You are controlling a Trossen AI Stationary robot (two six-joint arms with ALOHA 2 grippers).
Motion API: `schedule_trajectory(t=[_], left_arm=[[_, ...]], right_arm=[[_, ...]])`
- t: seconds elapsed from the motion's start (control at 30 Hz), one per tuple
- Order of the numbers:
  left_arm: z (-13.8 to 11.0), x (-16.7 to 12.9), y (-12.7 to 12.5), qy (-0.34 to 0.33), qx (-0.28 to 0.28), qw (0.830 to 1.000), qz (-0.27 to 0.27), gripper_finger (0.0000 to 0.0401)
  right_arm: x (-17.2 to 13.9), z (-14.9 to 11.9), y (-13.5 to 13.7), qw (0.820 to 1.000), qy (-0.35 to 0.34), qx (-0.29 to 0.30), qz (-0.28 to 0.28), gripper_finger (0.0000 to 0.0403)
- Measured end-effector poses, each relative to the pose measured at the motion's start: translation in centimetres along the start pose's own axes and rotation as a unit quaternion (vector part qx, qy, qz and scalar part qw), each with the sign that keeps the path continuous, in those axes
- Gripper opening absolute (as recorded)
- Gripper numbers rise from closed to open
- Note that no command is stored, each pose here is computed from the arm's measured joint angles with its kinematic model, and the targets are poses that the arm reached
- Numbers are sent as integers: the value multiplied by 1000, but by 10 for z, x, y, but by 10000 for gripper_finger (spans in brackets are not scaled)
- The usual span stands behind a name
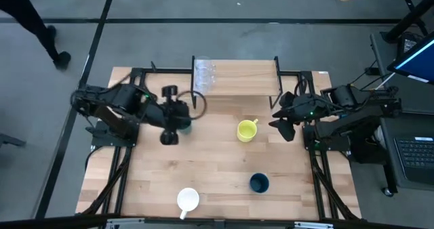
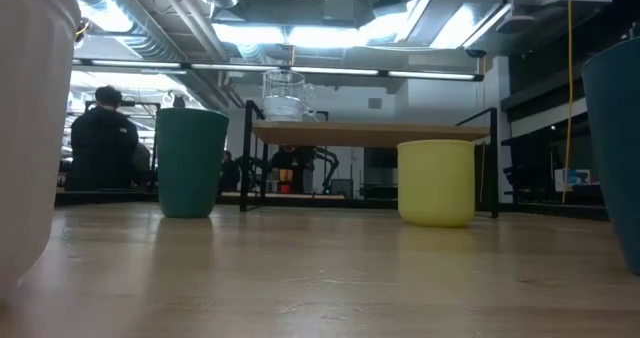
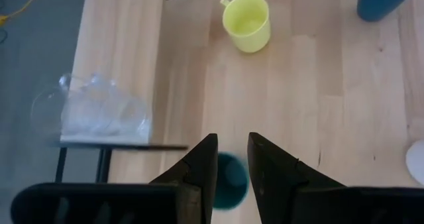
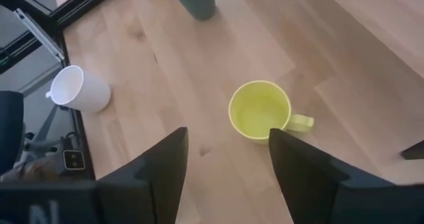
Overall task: Stack small to large cups/mugs on shelf
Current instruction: Put the yellow mug on the shelf beside the transparent mug
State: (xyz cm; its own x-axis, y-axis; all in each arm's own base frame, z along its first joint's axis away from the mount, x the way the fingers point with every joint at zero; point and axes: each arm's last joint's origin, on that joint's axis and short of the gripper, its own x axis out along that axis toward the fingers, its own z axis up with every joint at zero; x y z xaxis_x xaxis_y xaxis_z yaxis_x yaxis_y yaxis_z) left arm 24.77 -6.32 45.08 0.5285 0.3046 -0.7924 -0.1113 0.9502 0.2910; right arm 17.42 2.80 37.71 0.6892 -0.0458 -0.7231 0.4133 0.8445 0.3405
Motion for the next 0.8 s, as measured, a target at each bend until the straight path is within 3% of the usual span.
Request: schedule_trajectory(t=[0.17, 0.37, 0.67, 0.8], left_arm=[[-32, 5, 13, 20, -63, 998, 12, 78], [-61, 20, 10, 6, -152, 988, 8, 78], [-60, 46, -3, -15, -125, 992, 1, 78], [-56, 50, -2, -18, -151, 988, -2, 92]], right_arm=[[0, -2, 2, 1000, 4, -26, 4, 213], [3, -5, 7, 998, 19, -67, 14, 213], [5, -5, 8, 996, 27, -88, 19, 213], [5, -5, 8, 992, 26, -122, 20, 213]])
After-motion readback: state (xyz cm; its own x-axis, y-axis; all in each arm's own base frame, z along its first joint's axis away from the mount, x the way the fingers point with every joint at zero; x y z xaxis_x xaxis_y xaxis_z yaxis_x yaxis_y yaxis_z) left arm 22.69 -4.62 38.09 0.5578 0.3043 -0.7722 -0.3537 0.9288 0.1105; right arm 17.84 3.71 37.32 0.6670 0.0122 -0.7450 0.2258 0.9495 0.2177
